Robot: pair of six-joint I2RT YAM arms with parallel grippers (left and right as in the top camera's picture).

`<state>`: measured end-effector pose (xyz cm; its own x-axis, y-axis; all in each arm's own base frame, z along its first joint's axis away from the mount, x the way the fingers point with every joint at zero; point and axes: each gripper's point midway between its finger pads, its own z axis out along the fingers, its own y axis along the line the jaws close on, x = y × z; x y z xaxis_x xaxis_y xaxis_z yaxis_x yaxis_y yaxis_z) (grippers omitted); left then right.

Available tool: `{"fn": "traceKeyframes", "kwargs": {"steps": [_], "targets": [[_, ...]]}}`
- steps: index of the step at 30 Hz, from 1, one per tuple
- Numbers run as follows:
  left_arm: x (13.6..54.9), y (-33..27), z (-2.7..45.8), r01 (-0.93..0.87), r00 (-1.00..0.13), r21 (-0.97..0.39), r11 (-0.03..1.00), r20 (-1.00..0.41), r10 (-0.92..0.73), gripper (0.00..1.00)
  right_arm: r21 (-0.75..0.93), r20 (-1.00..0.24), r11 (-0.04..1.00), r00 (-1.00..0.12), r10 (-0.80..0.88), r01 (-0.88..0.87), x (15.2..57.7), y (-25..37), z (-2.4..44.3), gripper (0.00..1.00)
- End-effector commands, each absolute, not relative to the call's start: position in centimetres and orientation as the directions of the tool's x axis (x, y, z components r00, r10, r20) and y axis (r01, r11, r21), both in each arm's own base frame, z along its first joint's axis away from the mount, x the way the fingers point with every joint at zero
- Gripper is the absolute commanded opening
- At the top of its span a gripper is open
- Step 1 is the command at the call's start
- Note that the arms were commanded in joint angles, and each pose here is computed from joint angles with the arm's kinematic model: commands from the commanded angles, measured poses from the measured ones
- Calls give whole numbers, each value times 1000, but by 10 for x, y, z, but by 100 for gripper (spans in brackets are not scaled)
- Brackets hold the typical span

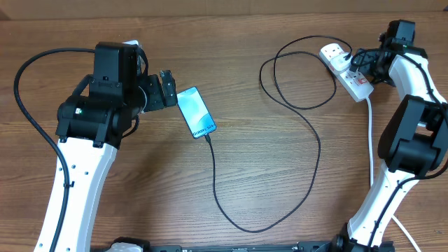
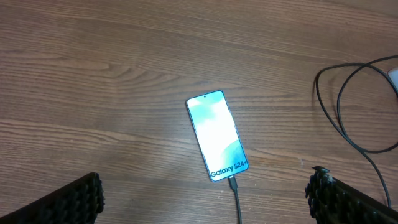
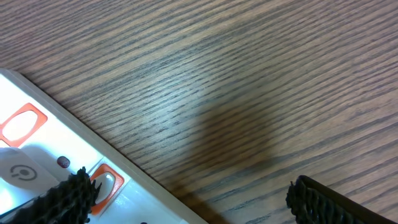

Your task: Plug charger to phone and switch on socket

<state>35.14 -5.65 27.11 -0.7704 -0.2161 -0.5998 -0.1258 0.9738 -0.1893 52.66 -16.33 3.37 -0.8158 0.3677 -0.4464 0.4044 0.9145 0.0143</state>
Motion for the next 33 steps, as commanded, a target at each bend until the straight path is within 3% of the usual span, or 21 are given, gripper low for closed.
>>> {"fn": "traceKeyframes", "kwargs": {"steps": [1,33], "targets": [[353,-53,267,-122,-776,-160,979,-600,-195,100,33,-418,920,-831,368,391,524,-156,21,100],[353,-53,267,-122,-776,-160,979,-600,-195,100,105,-340,926,-862,377,363,510,-136,3,100]]}}
